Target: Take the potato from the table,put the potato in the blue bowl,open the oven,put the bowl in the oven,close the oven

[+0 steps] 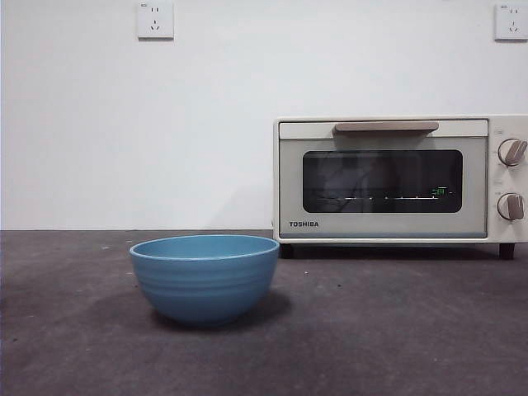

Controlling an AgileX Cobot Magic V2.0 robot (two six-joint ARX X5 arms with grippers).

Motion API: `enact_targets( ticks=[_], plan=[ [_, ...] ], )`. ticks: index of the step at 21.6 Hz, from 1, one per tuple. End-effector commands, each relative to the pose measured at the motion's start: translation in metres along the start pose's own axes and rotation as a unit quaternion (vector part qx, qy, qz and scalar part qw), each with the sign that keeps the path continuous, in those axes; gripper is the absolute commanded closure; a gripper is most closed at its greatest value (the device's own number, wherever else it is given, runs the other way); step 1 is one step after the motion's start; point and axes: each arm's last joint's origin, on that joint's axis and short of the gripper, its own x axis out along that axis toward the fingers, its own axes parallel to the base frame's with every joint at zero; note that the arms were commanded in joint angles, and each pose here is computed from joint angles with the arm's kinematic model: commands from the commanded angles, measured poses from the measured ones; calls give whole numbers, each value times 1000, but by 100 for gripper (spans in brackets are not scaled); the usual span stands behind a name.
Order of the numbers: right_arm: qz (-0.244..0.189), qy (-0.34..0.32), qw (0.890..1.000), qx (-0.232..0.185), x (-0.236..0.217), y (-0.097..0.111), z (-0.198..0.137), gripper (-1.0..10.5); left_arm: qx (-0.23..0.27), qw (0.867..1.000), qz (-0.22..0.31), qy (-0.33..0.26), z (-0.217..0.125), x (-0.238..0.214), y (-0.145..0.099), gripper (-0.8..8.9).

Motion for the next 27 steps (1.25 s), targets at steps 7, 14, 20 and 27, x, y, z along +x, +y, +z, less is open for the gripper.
enact_targets(
  ticks=[7, 14, 20, 27],
  plan=[
    [49, 125, 984, -115, 85, 56, 1, 953, 47, 996, -18, 72, -14, -2, -1, 819],
    [58, 214, 936, -272, 166, 118, 20, 944, 44, 994, -30, 91, -19, -11, -5, 819],
    [81, 207, 898, -380, 226, 158, 37, 864, 100, 995, -11, 6, -1, -51, -22, 819],
    [131, 140, 844, -500, 276, 184, 15, 360, 131, 991, 7, -23, 3, -66, -27, 818]
  ],
)
